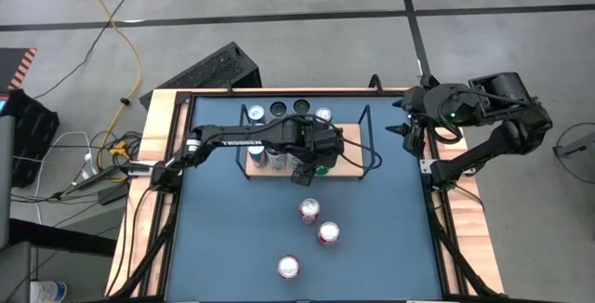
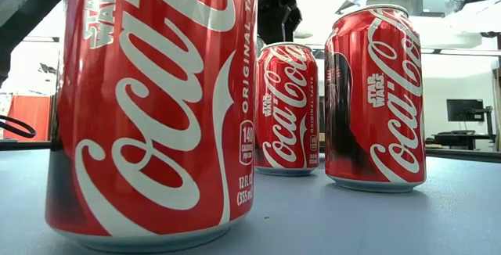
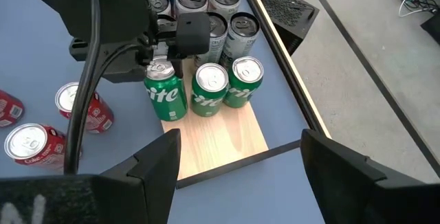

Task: Place canned beverage on shelf
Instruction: Put the green soda can on the shelf aligned with the other green soda cans

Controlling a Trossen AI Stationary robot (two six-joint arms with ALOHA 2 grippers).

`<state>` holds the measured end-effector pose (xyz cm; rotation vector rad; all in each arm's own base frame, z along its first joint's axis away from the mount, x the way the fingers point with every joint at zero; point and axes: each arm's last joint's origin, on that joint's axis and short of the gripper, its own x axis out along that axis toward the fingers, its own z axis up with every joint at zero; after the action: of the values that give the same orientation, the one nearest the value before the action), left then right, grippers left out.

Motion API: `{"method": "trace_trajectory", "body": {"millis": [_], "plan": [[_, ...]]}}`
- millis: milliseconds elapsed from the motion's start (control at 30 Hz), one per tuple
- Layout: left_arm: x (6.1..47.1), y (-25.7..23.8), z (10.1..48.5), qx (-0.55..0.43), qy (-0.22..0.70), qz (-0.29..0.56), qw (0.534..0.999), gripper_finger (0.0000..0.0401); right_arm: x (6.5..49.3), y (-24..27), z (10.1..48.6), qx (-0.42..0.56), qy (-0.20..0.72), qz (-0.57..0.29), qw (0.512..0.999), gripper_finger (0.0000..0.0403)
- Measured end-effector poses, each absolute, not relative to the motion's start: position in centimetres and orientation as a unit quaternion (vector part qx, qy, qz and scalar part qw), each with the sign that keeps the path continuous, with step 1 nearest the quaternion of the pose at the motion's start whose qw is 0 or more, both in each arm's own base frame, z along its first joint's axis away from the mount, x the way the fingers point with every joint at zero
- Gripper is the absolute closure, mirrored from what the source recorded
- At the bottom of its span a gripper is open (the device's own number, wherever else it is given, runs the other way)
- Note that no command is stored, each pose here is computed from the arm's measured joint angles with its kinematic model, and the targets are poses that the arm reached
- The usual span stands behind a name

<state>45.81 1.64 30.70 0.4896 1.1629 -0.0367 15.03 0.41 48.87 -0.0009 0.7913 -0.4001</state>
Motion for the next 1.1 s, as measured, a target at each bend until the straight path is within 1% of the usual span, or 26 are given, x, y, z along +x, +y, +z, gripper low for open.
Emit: {"method": "trace_trajectory", "body": {"millis": [400,733,1100], "plan": [[45.85,1.61,30.72,0.251,0.54,-0.036,0.802,0.0135,15.03,0.42,48.87,0.0,0.383,-0.193,0.903,0.0121],[45.86,1.62,30.77,0.268,0.538,-0.045,0.798,0.0117,15.03,0.42,48.87,0.0,0.383,-0.193,0.903,0.0121],[45.88,1.73,30.81,0.275,0.537,-0.042,0.796,0.0115,15.03,0.42,48.87,-0.001,0.383,-0.193,0.903,0.0121]]}}
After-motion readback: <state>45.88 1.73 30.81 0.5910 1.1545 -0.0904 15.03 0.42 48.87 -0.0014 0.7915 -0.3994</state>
